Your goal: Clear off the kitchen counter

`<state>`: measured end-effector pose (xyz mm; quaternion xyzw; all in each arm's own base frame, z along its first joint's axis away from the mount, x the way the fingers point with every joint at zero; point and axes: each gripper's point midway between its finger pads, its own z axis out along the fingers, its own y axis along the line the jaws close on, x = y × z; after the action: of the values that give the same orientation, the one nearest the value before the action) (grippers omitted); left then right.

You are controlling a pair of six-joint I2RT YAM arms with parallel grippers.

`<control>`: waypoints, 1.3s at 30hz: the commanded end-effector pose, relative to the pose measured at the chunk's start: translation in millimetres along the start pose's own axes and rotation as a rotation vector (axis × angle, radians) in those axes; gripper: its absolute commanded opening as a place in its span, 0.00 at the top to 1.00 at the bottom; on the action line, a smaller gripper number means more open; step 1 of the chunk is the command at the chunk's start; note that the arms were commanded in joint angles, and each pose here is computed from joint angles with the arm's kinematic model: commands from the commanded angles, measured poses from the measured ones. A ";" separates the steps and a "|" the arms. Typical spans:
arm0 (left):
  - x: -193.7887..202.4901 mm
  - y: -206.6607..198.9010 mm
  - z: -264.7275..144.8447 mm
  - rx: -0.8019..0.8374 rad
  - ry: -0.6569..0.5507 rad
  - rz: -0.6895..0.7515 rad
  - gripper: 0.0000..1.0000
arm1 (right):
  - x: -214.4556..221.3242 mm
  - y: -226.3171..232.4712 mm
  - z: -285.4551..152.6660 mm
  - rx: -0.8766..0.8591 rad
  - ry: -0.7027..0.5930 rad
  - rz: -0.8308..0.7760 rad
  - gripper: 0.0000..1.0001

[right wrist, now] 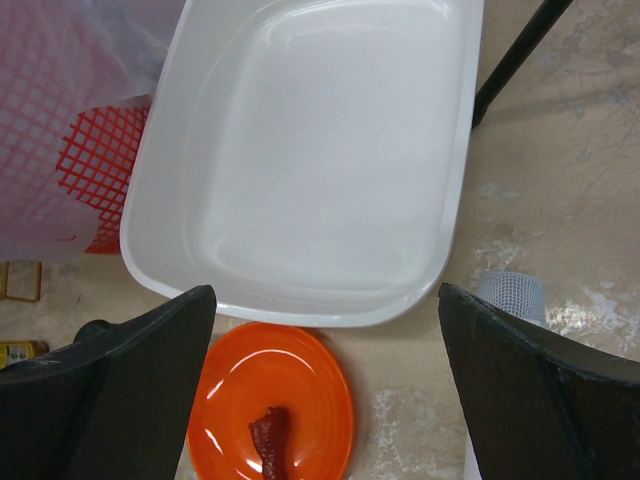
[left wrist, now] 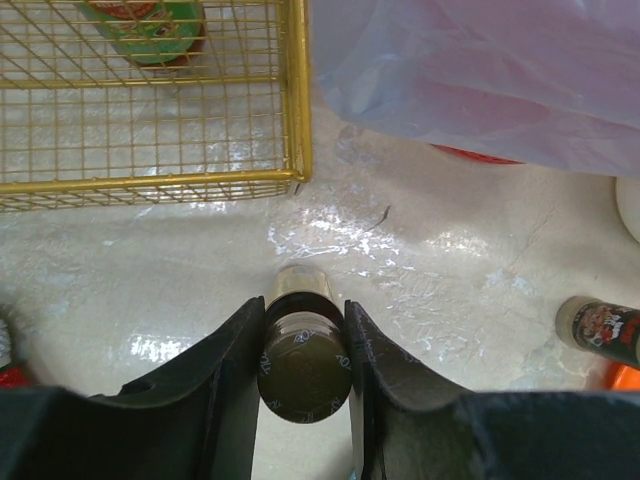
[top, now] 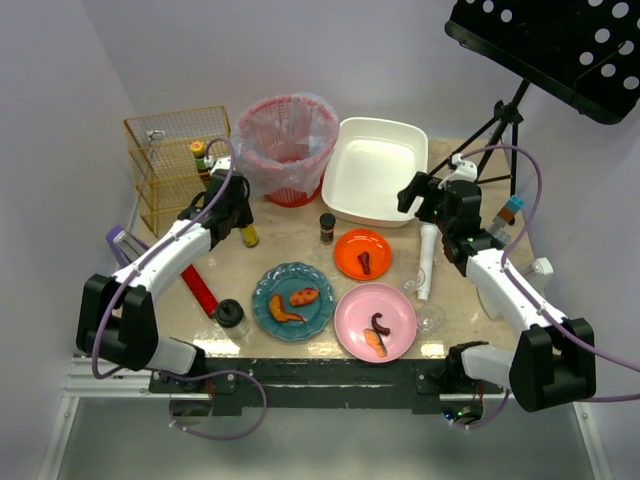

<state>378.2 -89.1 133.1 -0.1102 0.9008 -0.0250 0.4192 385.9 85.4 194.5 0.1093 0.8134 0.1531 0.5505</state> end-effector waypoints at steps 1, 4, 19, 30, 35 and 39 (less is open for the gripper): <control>-51.1 4.3 -30.8 -0.039 -0.130 0.010 1.00 | -21.5 11.2 -3.2 -0.039 -0.059 0.010 0.02; -84.3 17.9 -54.4 -0.102 -0.203 0.026 1.00 | -22.1 11.7 -3.3 -0.040 -0.060 0.009 0.02; -222.1 107.9 -102.4 -0.222 -0.399 -0.081 1.00 | -34.8 25.1 -12.9 -0.087 -0.062 0.013 0.02; -274.0 104.2 -59.7 -0.181 -0.515 -0.102 1.00 | -29.9 22.7 -20.9 -0.088 -0.062 0.022 0.02; -281.6 100.9 -46.4 -0.163 -0.548 -0.102 1.00 | -28.6 21.2 -21.8 -0.083 -0.062 0.022 0.02; -280.8 100.7 -36.4 -0.160 -0.554 -0.098 1.00 | -29.0 21.4 -20.9 -0.084 -0.061 0.022 0.02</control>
<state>491.1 65.9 302.5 -0.1928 0.8003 0.0688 0.5636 378.5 93.4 225.8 0.0970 0.7944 0.1846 0.5704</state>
